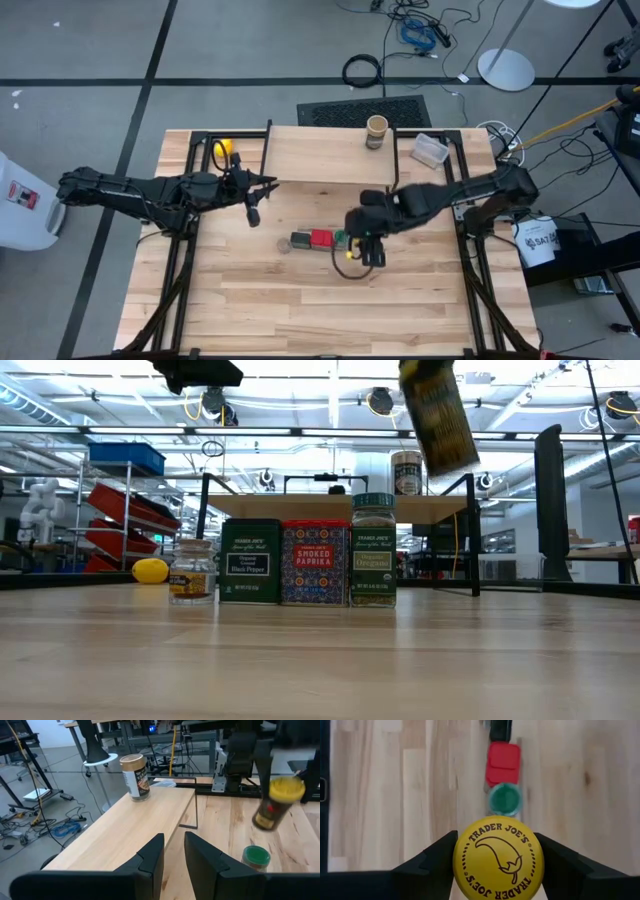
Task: Shelf spices
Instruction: Remove the yellow seasoning bottle from the shelf, then remove the brown seasoning bottle from the shelf
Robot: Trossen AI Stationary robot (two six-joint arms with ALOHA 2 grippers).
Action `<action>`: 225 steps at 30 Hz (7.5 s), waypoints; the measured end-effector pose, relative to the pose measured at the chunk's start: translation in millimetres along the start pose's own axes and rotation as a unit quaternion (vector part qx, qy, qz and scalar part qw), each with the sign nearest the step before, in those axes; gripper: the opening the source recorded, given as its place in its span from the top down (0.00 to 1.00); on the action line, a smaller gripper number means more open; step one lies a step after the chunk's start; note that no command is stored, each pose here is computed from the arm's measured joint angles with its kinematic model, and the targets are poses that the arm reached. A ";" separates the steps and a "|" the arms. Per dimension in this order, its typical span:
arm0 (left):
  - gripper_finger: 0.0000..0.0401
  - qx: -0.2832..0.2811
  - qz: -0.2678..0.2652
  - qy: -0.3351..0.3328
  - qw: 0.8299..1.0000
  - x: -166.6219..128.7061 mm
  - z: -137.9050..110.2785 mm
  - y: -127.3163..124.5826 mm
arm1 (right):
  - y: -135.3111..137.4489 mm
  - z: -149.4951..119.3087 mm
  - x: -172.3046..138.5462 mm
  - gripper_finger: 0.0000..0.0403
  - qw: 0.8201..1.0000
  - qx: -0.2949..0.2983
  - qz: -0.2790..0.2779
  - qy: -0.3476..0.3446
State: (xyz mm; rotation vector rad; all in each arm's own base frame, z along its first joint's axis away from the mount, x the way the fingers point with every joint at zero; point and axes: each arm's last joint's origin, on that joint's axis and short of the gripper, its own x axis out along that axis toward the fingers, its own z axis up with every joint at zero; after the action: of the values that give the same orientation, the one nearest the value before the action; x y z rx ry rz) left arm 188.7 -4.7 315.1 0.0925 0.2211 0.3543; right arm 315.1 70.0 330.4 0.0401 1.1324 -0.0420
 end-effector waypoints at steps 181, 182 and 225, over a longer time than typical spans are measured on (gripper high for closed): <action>0.79 -0.002 -0.012 -0.059 0.998 -0.6 12.1 -0.1 | 7.8 -108.7 58.1 0.34 0.981 0.175 -0.047 -0.065; 0.79 -0.002 -0.012 -0.059 0.998 -0.7 12.1 -0.1 | 7.8 -109.1 60.2 0.33 0.981 0.177 -0.045 -0.070; 0.79 -0.062 -0.063 -0.021 0.996 -0.6 4.7 -4.2 | 21.7 -115.7 62.2 0.21 0.988 0.127 -0.071 -0.059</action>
State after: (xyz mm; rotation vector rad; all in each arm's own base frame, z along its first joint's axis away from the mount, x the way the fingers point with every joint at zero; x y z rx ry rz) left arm 190.6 -9.1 319.3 -0.0364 0.1618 0.2400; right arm 238.1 97.0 225.2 0.1820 1.0047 -0.3111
